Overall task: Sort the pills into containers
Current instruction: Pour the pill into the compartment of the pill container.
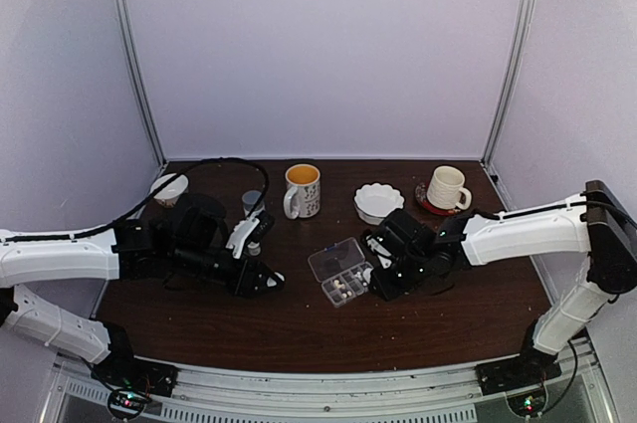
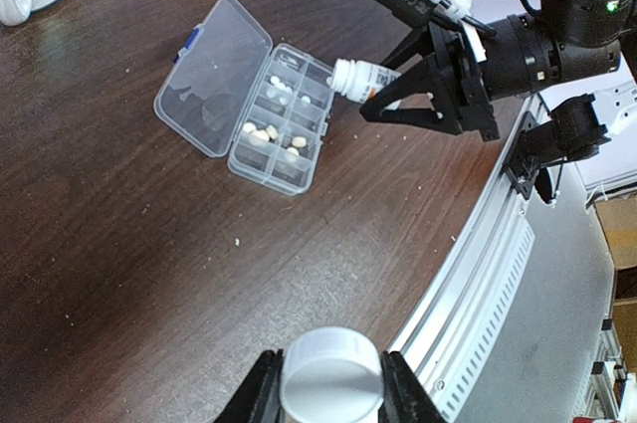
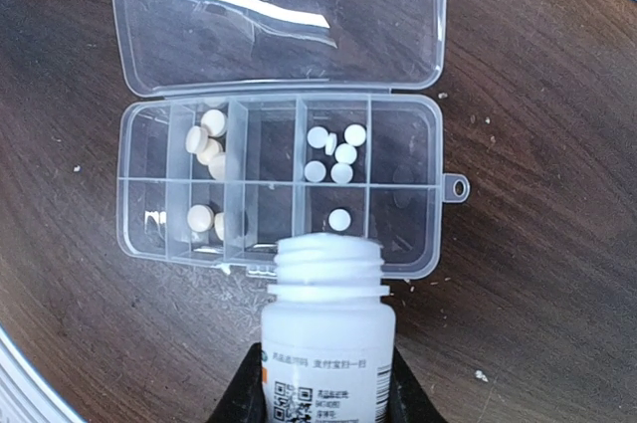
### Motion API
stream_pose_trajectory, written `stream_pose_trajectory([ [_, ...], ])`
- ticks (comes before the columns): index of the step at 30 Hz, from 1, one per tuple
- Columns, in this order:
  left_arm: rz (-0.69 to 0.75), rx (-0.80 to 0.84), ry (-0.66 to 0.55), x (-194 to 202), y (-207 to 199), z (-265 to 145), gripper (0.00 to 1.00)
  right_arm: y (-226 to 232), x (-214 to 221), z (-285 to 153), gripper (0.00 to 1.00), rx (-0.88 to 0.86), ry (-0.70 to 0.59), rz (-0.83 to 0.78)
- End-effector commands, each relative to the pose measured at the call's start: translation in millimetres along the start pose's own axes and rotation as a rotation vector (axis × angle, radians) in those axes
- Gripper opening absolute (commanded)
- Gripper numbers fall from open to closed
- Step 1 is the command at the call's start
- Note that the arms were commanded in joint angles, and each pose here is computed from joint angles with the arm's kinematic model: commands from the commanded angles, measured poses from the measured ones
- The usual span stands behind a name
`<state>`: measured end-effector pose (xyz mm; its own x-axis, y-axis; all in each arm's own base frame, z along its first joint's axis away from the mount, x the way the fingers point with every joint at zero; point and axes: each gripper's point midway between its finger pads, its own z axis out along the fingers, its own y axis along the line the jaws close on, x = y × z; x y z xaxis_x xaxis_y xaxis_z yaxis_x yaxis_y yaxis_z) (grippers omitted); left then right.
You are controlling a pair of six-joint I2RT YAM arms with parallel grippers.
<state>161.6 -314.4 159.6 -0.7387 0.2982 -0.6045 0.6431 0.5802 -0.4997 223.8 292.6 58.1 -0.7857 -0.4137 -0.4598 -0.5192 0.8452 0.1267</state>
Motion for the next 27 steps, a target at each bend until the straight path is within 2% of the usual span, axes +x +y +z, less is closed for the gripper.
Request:
stream_pose_trajectory([
  [1,0.026,0.031,-0.046,-18.2,-10.7,-4.6,0.00,0.1,-4.9,-0.4,0.00,0.027,0.024,-0.015],
  [5,0.024,0.027,-0.050,-18.1,-9.8,-5.5,0.00,-3.2,-9.5,-6.9,0.00,0.033,-0.028,-0.005],
  [9,0.026,0.031,-0.045,-17.8,-10.3,-4.1,0.00,-4.6,-7.2,-1.5,0.00,0.058,0.034,-0.024],
  [14,0.025,0.033,-0.050,-17.8,-9.9,-2.9,0.00,-7.4,-5.7,-6.8,0.00,0.047,-0.023,-0.005],
  [18,0.024,0.042,-0.040,-17.9,-11.9,-1.4,0.00,-4.8,-5.3,-5.5,0.00,0.048,0.016,-0.018],
  [21,0.026,0.041,-0.041,-18.3,-12.0,-2.5,0.00,-2.6,-11.5,-6.5,0.00,0.027,-0.035,0.003],
  [25,0.030,0.034,-0.045,-19.3,-11.6,-4.1,0.00,-2.8,-8.7,-0.8,0.00,0.041,0.024,-0.016],
  [27,0.029,0.034,-0.042,-18.7,-11.2,-4.0,0.00,0.1,-6.6,-4.2,0.00,0.014,0.002,-0.005],
])
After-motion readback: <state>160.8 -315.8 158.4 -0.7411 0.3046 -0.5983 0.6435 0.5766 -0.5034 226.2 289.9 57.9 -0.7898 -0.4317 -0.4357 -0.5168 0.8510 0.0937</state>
